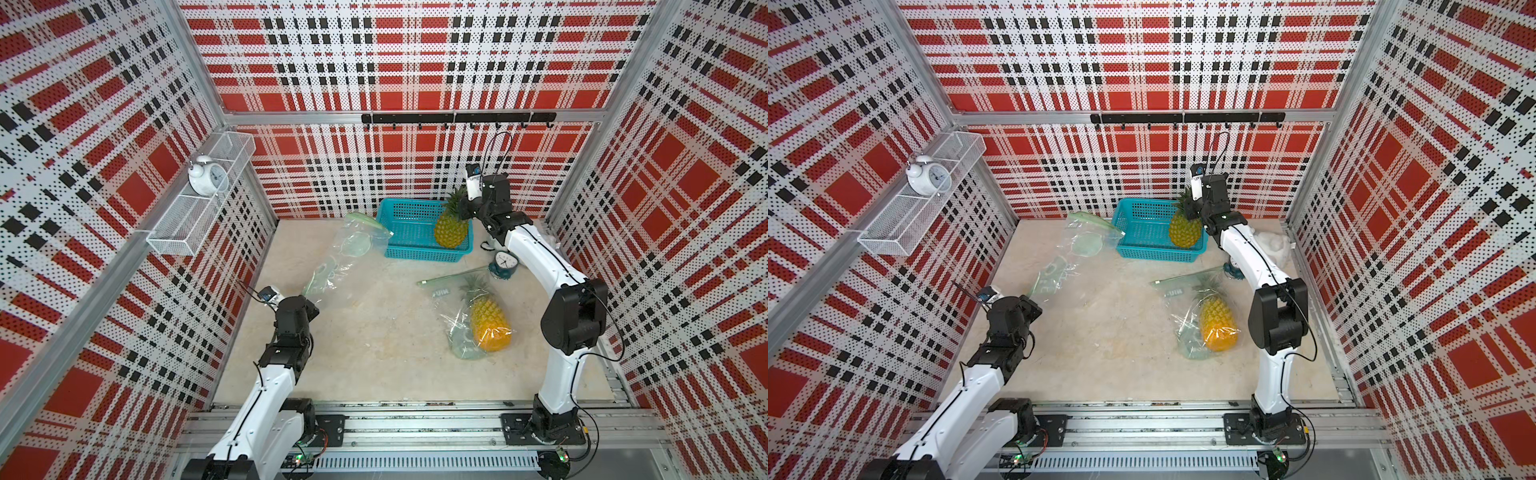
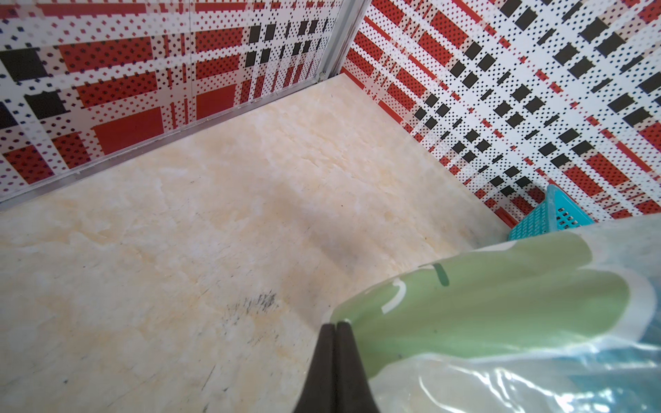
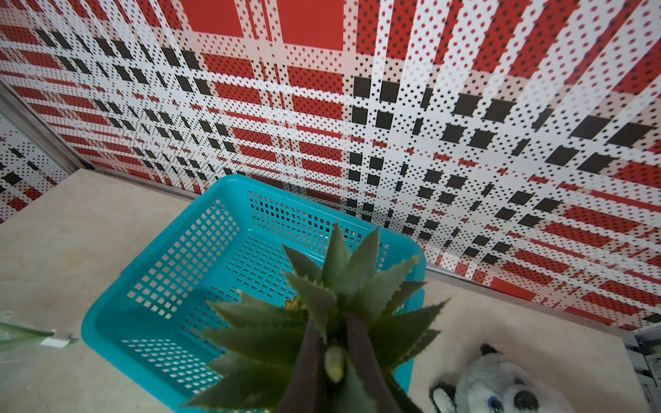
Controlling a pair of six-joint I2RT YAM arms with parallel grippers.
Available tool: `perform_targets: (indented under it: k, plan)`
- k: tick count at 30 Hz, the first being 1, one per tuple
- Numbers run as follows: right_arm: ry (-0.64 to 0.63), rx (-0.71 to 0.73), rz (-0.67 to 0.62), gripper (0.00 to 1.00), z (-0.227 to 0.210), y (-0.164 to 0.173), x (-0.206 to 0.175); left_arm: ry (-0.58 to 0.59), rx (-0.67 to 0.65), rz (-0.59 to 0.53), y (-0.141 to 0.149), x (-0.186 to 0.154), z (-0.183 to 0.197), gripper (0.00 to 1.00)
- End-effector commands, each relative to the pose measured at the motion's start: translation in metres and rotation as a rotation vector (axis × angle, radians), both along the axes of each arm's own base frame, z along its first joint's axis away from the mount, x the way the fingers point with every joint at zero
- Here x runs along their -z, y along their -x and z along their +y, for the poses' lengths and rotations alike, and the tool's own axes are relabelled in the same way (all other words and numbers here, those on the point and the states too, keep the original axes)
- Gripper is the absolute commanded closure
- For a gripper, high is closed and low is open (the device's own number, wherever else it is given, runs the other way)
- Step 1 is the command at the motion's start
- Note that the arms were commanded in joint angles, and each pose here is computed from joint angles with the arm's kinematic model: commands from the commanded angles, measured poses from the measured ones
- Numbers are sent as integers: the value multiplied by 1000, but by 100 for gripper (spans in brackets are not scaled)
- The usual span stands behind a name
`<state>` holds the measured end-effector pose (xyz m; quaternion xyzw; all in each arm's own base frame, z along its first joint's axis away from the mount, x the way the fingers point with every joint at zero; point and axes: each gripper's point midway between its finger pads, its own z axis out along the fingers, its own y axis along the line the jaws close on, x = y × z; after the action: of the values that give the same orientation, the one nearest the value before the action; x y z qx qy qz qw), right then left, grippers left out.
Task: Open the zip-top bag and take out the pineapple
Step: Place the pineapple in the basket.
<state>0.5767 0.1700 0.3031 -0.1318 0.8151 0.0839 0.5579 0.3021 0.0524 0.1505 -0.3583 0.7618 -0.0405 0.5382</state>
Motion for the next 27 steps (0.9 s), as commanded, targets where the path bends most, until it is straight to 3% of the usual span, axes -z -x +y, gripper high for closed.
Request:
perform_targets:
  k: [1,16,27]
  plan:
    - [-23,4,-74,100,-2,-7,-32,-15,-2,16,4,4,3,100]
    - [39,-9,68,100,0,-14,18,-10,9,5,2,2,2,100]
    - [49,-8,93,98,1,-15,28,-12,14,7,2,2,1,100]
